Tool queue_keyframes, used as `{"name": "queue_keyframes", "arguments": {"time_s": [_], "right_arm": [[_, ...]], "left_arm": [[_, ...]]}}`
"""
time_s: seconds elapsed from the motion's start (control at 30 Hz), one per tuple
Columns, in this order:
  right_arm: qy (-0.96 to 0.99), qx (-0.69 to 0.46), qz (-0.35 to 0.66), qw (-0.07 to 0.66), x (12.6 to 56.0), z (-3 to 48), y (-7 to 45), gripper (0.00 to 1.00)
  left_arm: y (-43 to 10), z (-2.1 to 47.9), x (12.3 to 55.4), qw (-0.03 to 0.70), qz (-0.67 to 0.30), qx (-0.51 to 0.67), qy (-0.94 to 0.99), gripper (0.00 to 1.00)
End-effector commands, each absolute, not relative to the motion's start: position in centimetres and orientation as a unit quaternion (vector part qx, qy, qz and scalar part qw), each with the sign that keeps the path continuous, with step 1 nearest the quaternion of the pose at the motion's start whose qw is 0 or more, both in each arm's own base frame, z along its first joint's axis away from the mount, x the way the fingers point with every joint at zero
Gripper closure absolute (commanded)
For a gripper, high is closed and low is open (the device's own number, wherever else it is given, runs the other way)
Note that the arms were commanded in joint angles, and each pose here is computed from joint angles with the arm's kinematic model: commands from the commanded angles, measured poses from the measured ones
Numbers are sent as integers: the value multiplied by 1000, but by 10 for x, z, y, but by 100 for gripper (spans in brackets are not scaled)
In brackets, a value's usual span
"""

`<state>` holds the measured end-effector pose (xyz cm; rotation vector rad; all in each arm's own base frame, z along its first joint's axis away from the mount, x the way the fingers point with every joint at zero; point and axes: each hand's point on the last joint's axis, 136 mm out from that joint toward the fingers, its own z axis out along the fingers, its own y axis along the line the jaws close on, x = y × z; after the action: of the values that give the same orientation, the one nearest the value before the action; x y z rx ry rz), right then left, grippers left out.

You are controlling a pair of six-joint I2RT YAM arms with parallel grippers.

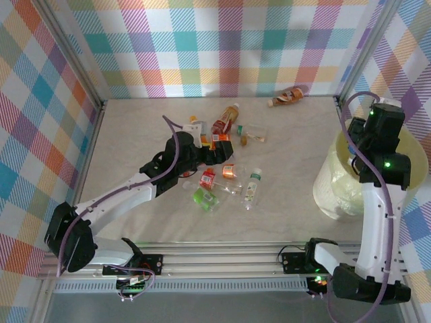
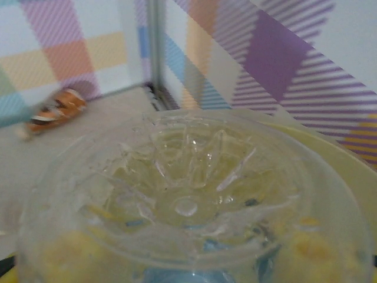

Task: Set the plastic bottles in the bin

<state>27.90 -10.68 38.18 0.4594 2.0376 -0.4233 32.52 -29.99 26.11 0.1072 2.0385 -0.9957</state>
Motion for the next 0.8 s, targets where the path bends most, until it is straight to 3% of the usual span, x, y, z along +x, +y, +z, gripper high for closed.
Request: {"name": "queue_keyframes", "arguments": {"time_s": [0.0,0.4,0.63,0.77], "right_arm": [[839,206,-236,444,271,365,-132,59],[848,265,-269,373,257,322,-173,54],[862,297,-255,323,253,286,-187,49],[863,315,-243,313,250,272,-191,46]], "left_arm": [[-311,275,328,420,-423,56,801,0],[-331,282,325,404,-458,95,786,0],[-373,289,295,356,-504,203,760,0],[-392,292,276,355,-484,266,754,0]]}}
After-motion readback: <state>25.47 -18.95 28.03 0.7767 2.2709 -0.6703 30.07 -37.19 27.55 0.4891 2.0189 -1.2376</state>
